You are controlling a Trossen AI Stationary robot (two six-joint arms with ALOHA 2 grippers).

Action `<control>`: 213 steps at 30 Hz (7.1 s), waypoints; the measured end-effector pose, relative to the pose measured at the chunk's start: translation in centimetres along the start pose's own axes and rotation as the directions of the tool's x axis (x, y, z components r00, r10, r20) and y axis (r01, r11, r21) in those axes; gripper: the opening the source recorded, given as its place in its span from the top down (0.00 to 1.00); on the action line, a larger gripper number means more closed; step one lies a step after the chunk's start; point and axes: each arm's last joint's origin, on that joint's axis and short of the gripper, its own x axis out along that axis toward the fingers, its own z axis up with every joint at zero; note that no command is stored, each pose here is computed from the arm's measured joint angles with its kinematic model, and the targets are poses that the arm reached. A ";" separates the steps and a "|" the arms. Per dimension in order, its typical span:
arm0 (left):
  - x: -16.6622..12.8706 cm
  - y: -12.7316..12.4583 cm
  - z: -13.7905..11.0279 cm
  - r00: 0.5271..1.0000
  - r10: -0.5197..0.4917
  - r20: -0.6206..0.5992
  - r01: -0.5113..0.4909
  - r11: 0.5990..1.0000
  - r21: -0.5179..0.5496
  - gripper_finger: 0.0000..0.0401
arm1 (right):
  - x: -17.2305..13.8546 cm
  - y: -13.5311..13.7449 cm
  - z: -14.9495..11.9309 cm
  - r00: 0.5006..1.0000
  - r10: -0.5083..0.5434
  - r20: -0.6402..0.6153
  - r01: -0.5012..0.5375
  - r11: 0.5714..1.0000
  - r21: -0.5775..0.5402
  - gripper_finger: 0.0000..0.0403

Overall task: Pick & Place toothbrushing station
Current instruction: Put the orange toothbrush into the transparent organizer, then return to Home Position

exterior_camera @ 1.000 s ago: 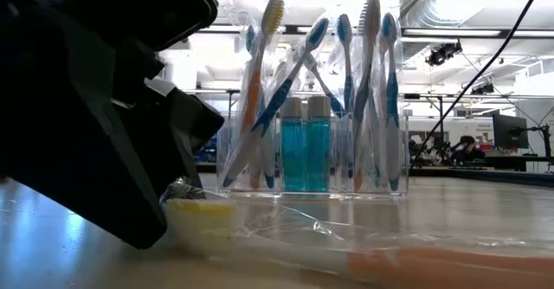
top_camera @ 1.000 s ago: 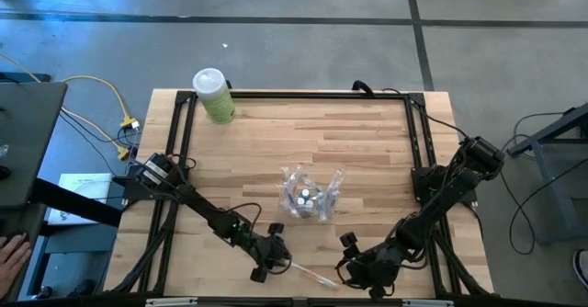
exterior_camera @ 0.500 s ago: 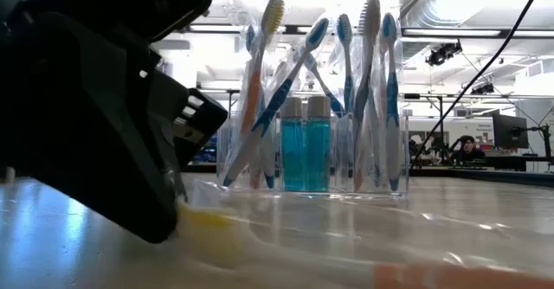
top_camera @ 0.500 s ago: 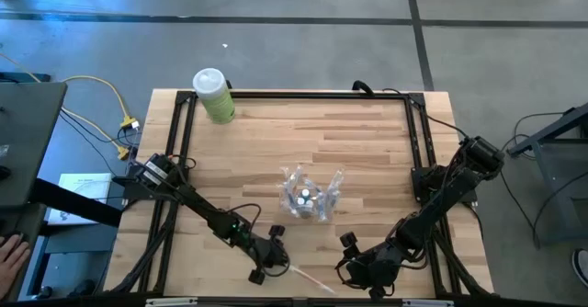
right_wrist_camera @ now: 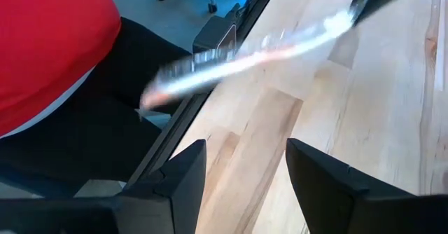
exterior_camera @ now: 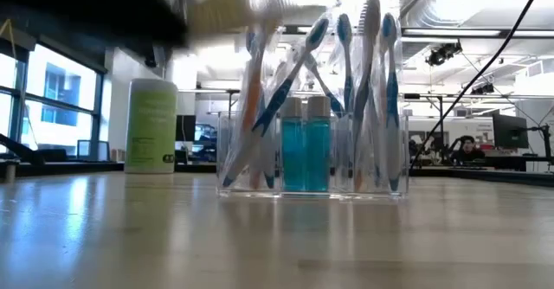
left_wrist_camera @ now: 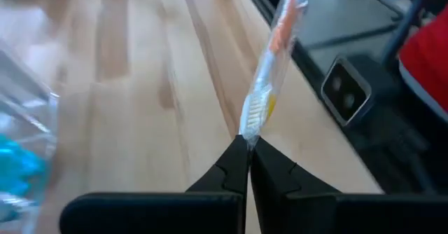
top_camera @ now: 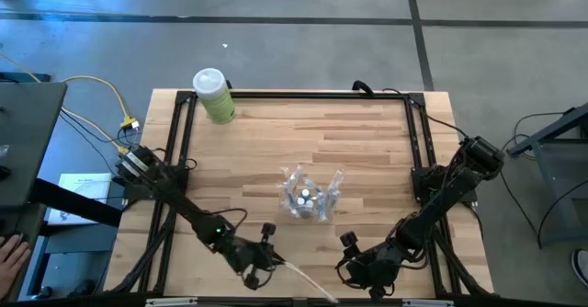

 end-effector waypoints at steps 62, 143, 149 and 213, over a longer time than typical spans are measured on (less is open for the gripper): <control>-17.4 7.3 15.2 0.833 0.172 -0.525 -0.498 0.647 -0.578 0.99 | 0.0 -0.2 -0.3 0.999 0.013 -0.041 -0.012 1.000 0.021 0.53; -9.0 17.6 16.6 0.845 0.174 -0.505 -0.496 0.609 -0.619 0.99 | 0.1 -0.5 -0.4 0.998 0.007 -0.058 -0.006 1.000 0.018 0.53; -7.0 18.1 15.9 0.828 0.181 -0.530 -0.511 0.630 -0.585 0.99 | 0.1 -0.5 -0.5 0.998 0.005 -0.066 -0.004 1.000 0.016 0.53; -14.4 12.3 19.0 0.816 0.459 -0.352 -0.509 0.858 -0.062 0.87 | -8.1 -2.5 0.2 0.961 -0.265 -0.080 0.262 0.964 -0.042 0.81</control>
